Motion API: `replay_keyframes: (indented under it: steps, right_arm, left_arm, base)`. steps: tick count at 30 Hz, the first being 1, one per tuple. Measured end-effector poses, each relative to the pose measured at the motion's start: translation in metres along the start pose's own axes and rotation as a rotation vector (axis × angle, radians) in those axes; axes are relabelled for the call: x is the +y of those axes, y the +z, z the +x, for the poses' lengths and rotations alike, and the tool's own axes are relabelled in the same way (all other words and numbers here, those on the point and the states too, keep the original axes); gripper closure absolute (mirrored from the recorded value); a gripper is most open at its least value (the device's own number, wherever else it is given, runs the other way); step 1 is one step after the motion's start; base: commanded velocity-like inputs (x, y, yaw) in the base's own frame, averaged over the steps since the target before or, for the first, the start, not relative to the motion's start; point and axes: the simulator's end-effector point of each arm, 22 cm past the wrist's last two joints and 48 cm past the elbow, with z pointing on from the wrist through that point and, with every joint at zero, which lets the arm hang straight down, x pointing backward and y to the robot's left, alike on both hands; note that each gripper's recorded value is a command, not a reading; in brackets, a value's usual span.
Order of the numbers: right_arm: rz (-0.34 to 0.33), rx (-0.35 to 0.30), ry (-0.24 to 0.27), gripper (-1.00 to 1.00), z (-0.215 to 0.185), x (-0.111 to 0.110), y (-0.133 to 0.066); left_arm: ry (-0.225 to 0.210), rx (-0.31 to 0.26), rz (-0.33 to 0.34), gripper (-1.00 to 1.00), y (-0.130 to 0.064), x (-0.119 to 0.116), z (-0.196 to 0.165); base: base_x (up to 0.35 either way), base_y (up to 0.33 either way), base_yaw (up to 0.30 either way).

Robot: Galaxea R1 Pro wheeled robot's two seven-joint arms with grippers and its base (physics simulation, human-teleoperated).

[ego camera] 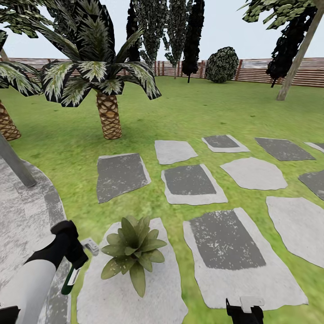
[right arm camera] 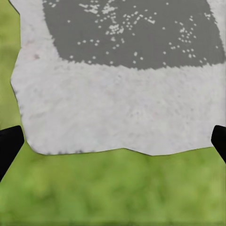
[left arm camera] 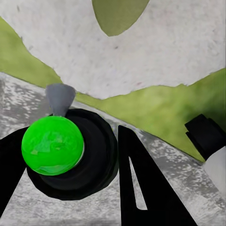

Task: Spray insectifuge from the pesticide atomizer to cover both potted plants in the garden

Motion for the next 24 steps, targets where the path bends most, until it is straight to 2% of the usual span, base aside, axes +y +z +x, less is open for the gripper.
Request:
replay_keyframes:
  steps: [8, 13, 19, 24]
  right_arm:
    - [-0.003, 0.001, -0.003, -1.00, 0.000, -0.001, 0.000]
    - [-0.002, 0.001, -0.003, -1.00, 0.000, -0.001, 0.000]
    - [-0.002, 0.001, -0.003, -1.00, 0.000, 0.000, 0.000]
    - [-0.002, 0.001, -0.002, -1.00, 0.000, 0.000, 0.000]
  left_arm:
    - [0.002, 0.016, 0.021, 1.00, 0.009, -0.011, 0.004]
    - [0.003, 0.024, 0.026, 1.00, 0.012, -0.012, 0.006]
    - [-0.002, 0.105, 0.091, 1.00, 0.042, -0.035, 0.042]
    - [-0.007, 0.108, 0.087, 1.00, 0.047, -0.037, 0.047]
  base:
    - [0.209, 0.125, 0.000]
    - [0.057, 0.040, 0.000]
    - [0.002, 0.001, 0.000]
    - [0.000, 0.000, 0.000]
